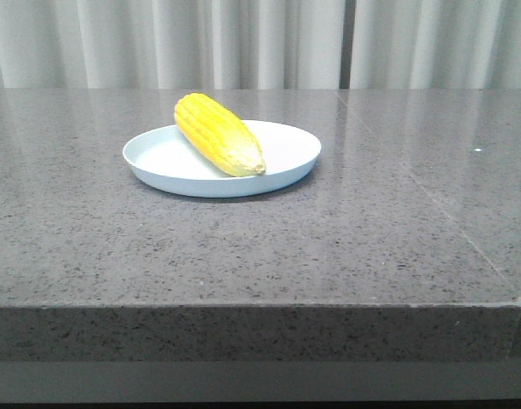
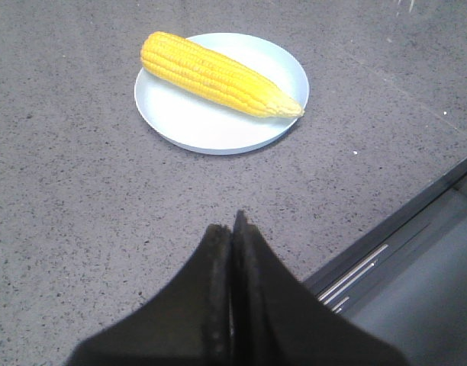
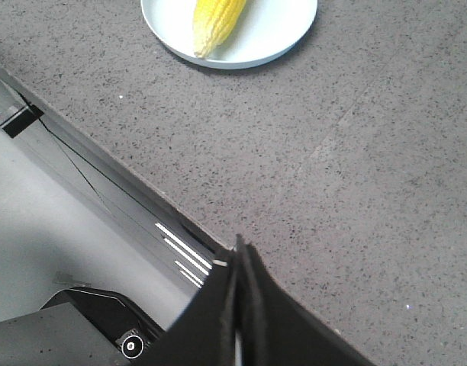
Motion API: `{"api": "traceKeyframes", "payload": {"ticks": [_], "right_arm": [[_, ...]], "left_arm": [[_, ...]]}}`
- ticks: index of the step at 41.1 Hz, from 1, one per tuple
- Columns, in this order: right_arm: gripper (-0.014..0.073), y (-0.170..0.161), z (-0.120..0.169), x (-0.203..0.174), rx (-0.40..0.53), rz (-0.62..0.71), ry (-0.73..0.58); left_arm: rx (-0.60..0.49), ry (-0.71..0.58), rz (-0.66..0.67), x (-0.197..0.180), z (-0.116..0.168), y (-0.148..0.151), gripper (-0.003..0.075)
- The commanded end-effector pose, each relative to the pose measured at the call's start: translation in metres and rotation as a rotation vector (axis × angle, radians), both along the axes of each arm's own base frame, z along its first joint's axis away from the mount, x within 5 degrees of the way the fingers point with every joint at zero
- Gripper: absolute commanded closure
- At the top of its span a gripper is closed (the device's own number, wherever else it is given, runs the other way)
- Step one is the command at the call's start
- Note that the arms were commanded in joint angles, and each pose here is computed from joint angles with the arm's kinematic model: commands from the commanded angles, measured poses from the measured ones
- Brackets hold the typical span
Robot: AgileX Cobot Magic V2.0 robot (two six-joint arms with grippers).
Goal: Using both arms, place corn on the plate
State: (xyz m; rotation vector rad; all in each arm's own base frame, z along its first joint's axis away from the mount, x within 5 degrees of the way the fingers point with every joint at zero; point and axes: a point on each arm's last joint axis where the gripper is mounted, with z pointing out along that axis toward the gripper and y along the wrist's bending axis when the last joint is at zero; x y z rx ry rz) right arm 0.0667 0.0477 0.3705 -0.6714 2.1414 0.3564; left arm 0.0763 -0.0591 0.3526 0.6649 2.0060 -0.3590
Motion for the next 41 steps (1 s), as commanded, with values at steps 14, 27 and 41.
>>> {"api": "traceKeyframes", "payload": {"ticks": [14, 27, 41], "right_arm": [[0.0662, 0.0003, 0.0108, 0.0027, 0.036, -0.011, -0.068], [0.0662, 0.0003, 0.0108, 0.0027, 0.036, -0.011, -0.068], [0.0662, 0.0003, 0.0108, 0.0027, 0.036, -0.011, -0.068]], "left_arm": [[-0.043, -0.087, -0.116, -0.0034, 0.0137, -0.008, 0.0741], [-0.043, -0.087, -0.116, -0.0034, 0.0137, -0.008, 0.0741], [-0.061, -0.096, -0.073, -0.0047, 0.0149, -0.0011, 0.0741]]}}
